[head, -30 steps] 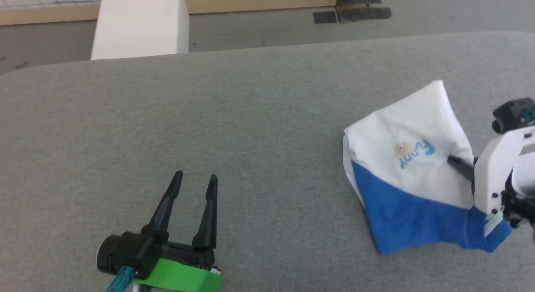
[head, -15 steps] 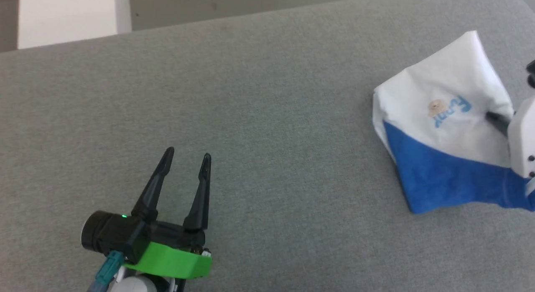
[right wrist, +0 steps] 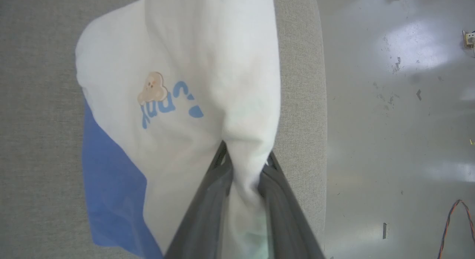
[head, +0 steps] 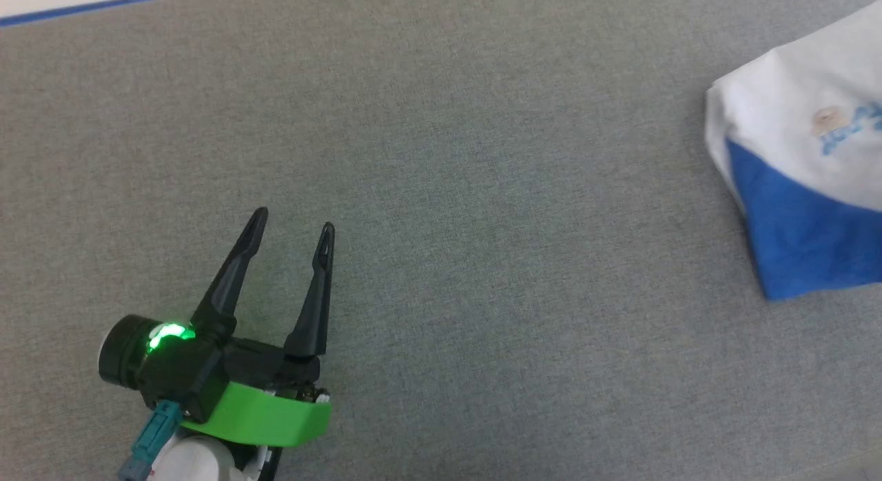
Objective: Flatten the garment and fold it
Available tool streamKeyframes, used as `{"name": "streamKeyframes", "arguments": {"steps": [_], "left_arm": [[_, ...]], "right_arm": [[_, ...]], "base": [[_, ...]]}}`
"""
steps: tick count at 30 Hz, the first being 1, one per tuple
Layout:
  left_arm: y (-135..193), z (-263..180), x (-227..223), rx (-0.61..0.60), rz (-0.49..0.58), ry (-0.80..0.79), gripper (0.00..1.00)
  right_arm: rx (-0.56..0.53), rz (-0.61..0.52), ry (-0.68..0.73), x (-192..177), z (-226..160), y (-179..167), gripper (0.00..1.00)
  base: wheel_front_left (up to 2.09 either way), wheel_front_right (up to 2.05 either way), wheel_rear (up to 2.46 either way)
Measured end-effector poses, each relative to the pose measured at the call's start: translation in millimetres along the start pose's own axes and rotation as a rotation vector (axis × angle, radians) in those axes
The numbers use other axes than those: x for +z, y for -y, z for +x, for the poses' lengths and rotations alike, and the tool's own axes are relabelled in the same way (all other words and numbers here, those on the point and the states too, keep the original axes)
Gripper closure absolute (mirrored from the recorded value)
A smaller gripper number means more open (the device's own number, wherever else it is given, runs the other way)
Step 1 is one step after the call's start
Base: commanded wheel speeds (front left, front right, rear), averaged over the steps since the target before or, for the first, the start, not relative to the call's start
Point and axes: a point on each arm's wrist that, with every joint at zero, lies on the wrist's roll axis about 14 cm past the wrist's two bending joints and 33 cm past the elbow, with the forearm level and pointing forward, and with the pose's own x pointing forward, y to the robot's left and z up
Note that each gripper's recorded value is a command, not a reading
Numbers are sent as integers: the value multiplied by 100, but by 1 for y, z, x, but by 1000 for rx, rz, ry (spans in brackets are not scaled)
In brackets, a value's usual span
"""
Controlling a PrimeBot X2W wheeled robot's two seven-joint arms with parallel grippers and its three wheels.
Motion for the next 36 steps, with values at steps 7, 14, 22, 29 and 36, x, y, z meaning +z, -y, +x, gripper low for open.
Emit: {"name": "streamKeyframes", "arguments": {"steps": [7, 14, 22, 29, 36], "left_arm": [[-5, 9, -6, -19, 15, -9, 0], [-14, 15, -16, -25, 39, -33, 0], [-23, 17, -25, -20, 60, -57, 0], [-27, 16, -30, -14, 67, -80, 0], [-27, 17, -28, -14, 70, -73, 0]], "right_arm": [[-99, -11, -16, 0, 14, 32, 100], [-157, -13, -37, -8, 38, 48, 100], [-222, -48, -62, -14, 61, 65, 100], [-249, -31, -104, -31, 71, 74, 84], [-269, -35, -82, -26, 74, 79, 0]], "base": [[0, 0, 0], [0, 0, 0], [0, 0, 0], [0, 0, 0], [0, 0, 0]]}}
